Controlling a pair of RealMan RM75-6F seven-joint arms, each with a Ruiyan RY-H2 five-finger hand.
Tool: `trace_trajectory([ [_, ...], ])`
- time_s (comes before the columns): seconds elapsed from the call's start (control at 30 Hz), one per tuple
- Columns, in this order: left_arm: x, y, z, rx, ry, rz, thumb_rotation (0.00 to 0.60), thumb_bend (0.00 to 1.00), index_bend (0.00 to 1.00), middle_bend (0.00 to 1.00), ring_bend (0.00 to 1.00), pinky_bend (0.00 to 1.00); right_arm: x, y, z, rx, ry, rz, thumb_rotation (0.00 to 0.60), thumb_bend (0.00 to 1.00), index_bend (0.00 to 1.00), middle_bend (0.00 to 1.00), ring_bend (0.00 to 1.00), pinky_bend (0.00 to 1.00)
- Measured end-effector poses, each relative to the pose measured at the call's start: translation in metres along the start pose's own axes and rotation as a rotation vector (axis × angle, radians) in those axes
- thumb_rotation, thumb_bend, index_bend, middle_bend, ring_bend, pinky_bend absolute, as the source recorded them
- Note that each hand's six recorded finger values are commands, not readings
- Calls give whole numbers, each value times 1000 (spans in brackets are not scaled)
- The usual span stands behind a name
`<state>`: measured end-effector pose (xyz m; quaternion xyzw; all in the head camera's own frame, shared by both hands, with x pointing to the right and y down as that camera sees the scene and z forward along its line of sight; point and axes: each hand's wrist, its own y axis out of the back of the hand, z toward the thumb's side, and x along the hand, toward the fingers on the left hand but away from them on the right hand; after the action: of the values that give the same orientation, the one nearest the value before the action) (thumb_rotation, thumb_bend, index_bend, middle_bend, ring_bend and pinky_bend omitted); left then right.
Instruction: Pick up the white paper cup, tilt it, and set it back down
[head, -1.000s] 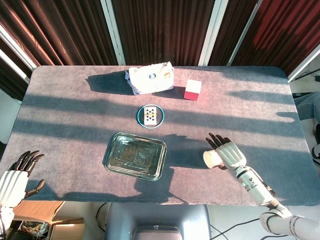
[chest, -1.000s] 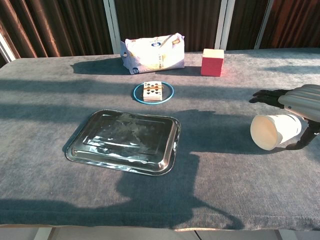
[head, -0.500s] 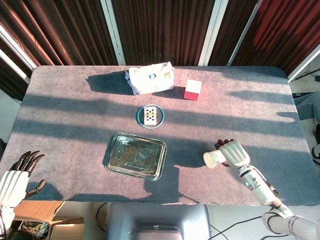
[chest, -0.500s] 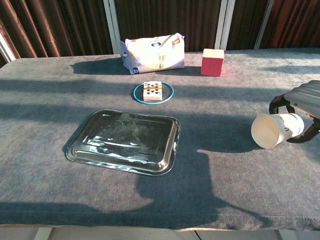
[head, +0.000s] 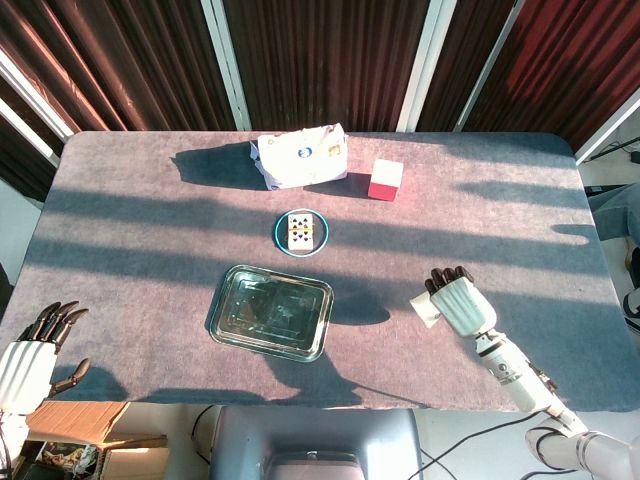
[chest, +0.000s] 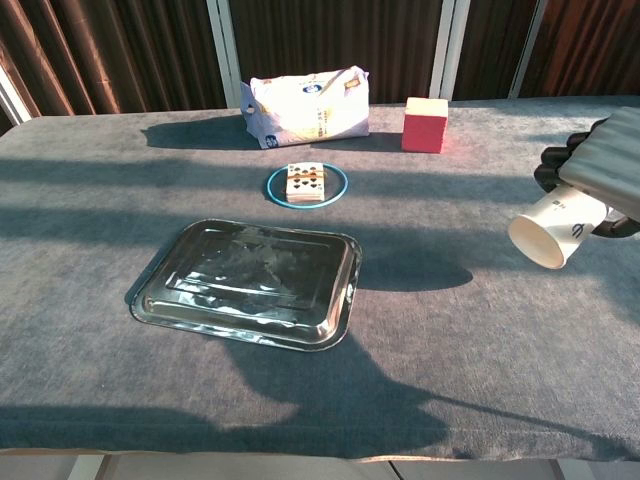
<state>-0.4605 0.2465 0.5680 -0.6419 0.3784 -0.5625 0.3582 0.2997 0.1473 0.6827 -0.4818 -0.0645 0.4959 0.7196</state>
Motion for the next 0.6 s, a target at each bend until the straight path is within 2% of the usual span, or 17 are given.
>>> trace_trajectory([
  [0.2, 0, 0, 1, 3, -5, -1, 600, 297, 188, 100, 71, 291, -1, 8, 6, 429, 49, -50, 600, 430, 725, 512, 518, 675],
  [0.3, 0, 0, 0, 2, -1, -2, 600, 297, 188, 101, 71, 291, -4, 7, 11, 585, 84, -49, 600, 430, 718, 512, 482, 643],
  [0.43, 0, 0, 0, -1, -1, 1, 600, 297, 188, 101, 72, 292, -7, 0, 22, 682, 150, -23, 600, 429, 698, 512, 460, 626],
  [0.6, 0, 0, 0, -1, -1, 0, 600, 297, 188, 101, 71, 292, -10, -5, 35, 678, 189, 10, 600, 429, 641, 509, 413, 580],
])
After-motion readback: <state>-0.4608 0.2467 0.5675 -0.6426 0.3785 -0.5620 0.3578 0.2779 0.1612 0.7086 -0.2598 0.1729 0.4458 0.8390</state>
